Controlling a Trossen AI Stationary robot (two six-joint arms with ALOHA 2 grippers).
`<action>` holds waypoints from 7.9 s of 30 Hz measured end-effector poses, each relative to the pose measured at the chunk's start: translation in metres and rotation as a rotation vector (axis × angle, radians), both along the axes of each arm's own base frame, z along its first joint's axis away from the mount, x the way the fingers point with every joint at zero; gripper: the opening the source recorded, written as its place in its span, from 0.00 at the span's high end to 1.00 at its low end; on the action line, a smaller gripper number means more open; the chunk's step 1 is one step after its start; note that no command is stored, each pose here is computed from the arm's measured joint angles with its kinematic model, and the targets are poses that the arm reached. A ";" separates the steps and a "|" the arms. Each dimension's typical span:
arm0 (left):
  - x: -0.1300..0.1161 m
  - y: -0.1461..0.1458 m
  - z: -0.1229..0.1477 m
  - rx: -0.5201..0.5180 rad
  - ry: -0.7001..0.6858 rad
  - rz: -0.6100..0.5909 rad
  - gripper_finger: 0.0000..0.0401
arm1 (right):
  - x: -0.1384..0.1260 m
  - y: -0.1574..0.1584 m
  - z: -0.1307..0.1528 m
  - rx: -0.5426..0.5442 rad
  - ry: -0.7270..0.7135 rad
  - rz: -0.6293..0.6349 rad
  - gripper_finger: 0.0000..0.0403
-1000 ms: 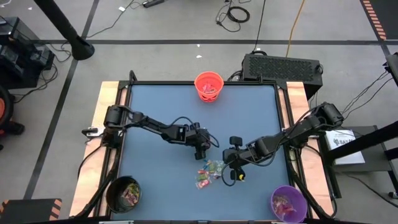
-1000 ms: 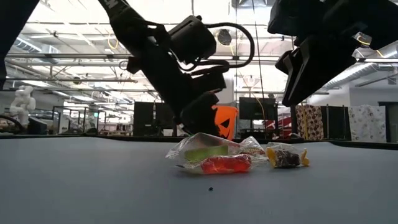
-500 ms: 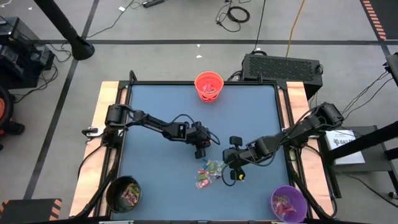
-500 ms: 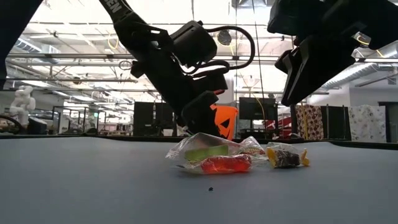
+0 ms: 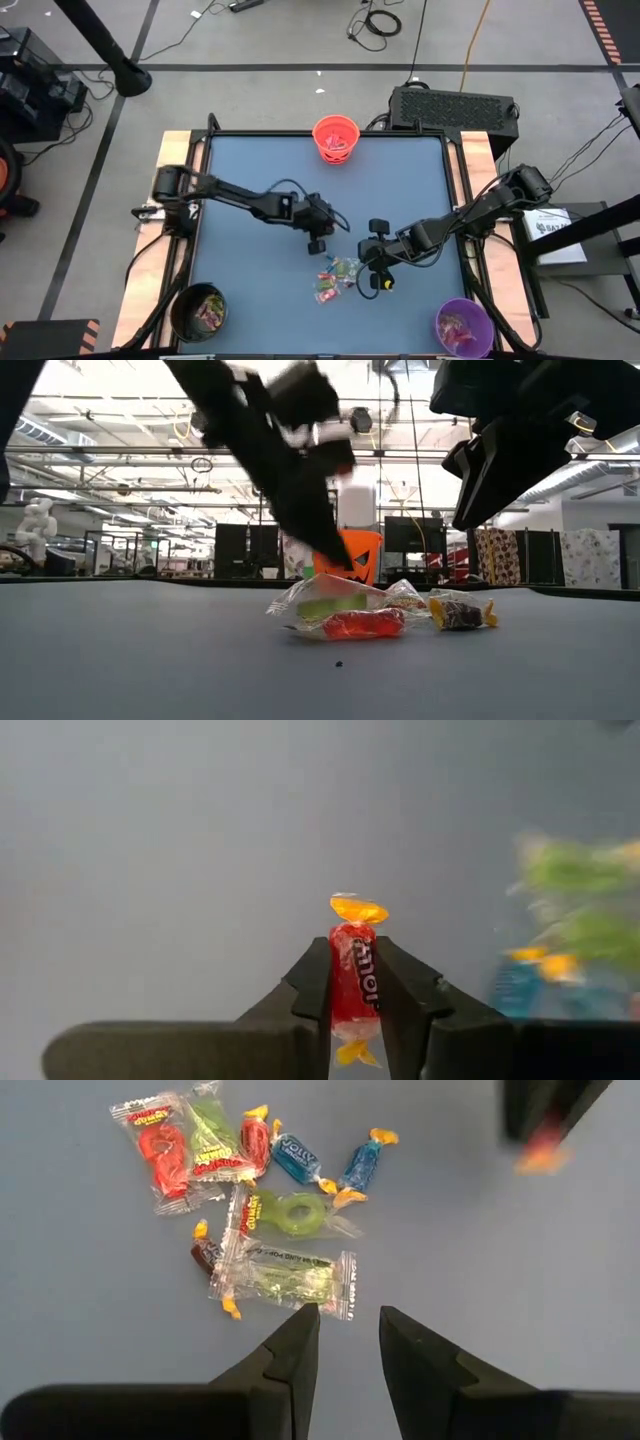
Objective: Sort candy by brand, put in halloween buckets
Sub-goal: Put the red candy into the black bucket, then put the small green gummy into the purple bucket
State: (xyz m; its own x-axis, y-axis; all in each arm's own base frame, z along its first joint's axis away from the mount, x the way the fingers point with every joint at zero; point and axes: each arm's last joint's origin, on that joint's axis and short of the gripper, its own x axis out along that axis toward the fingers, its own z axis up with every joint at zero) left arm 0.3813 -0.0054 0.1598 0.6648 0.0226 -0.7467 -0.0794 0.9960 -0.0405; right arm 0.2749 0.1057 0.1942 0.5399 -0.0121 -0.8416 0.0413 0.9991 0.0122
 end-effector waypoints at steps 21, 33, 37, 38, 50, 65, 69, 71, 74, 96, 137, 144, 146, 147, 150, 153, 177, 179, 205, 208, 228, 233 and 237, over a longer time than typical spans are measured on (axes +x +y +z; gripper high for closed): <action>-0.153 -0.012 0.158 0.063 -0.969 0.175 0.86 | 0.003 0.001 0.002 0.002 -0.037 -0.011 0.75; -0.183 -0.016 0.164 -0.016 -1.093 0.112 0.87 | 0.004 0.001 0.003 -0.002 -0.060 0.003 0.75; -0.184 -0.017 0.165 -0.021 -1.098 0.082 0.87 | 0.005 0.001 0.003 -0.002 -0.061 0.005 0.75; -0.186 -0.017 0.166 -0.027 -1.095 0.056 0.87 | 0.005 0.001 0.003 -0.002 -0.061 0.005 0.75; -0.247 -0.034 0.239 -0.137 -0.581 -0.173 0.87 | 0.004 0.001 0.003 -0.004 -0.060 0.008 0.75; -0.265 -0.095 0.165 -0.575 0.323 -0.150 0.87 | 0.005 0.002 0.004 0.001 -0.069 0.006 0.75; -0.264 -0.125 0.137 -0.582 0.473 -0.118 0.87 | 0.005 0.002 0.004 0.001 -0.070 0.006 0.75; -0.262 -0.140 0.127 -0.608 0.505 -0.116 0.87 | 0.005 0.002 0.004 0.001 -0.070 0.006 0.75; -0.259 -0.164 0.117 -0.640 0.541 -0.140 0.84 | 0.005 0.002 0.004 0.001 -0.070 0.006 0.75; -0.258 -0.186 0.083 -0.483 0.672 -0.008 0.67 | 0.015 -0.001 0.010 0.015 -0.168 0.016 0.75; -0.259 -0.184 0.082 -0.495 0.709 0.064 0.22 | 0.032 0.038 -0.014 0.044 -0.285 0.135 0.44; -0.269 -0.189 0.082 -0.360 0.666 -0.243 0.27 | 0.032 0.038 -0.014 0.040 -0.287 0.142 0.44; -0.271 -0.189 0.083 -0.345 0.677 -0.262 0.32 | 0.032 0.038 -0.014 0.038 -0.287 0.143 0.44; -0.272 -0.189 0.084 -0.333 0.684 -0.264 0.35 | 0.032 0.038 -0.014 0.038 -0.287 0.144 0.44; -0.274 -0.190 0.095 -0.320 0.681 -0.274 0.43 | 0.032 0.038 -0.013 0.035 -0.300 0.152 0.44; -0.275 -0.191 0.110 -0.288 0.645 -0.276 0.49 | 0.038 0.039 -0.007 0.040 -0.380 0.169 0.44; -0.219 -0.171 0.167 0.294 -0.111 -0.296 0.53 | 0.070 0.046 0.030 -0.023 -0.626 0.270 0.44; -0.212 -0.169 0.169 0.351 -0.145 -0.333 0.53 | 0.071 0.046 0.031 -0.043 -0.571 0.254 0.44; -0.155 -0.114 0.163 0.379 -0.162 -0.144 0.53 | 0.055 0.044 0.031 0.026 -0.122 0.151 0.44; -0.146 -0.112 0.156 0.345 -0.121 -0.197 0.53 | 0.056 0.044 0.022 0.038 -0.186 0.166 0.44; -0.117 -0.103 0.121 0.335 0.070 -0.350 0.64 | 0.068 0.051 -0.044 0.075 -0.123 0.133 0.58; -0.117 -0.103 0.121 0.322 0.071 -0.360 0.64 | 0.069 0.051 -0.050 0.080 -0.108 0.126 0.64; -0.116 -0.103 0.121 0.302 0.065 -0.342 0.64 | 0.070 0.052 -0.058 0.072 -0.094 0.125 0.65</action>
State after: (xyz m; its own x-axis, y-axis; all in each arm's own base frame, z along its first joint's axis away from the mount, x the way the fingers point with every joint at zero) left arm 0.2651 -0.1089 0.2813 0.6237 0.0334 -0.7809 0.2628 0.9320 0.2497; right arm 0.3449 0.1576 0.1365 0.6101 0.1185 -0.7834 -0.0881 0.9928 0.0815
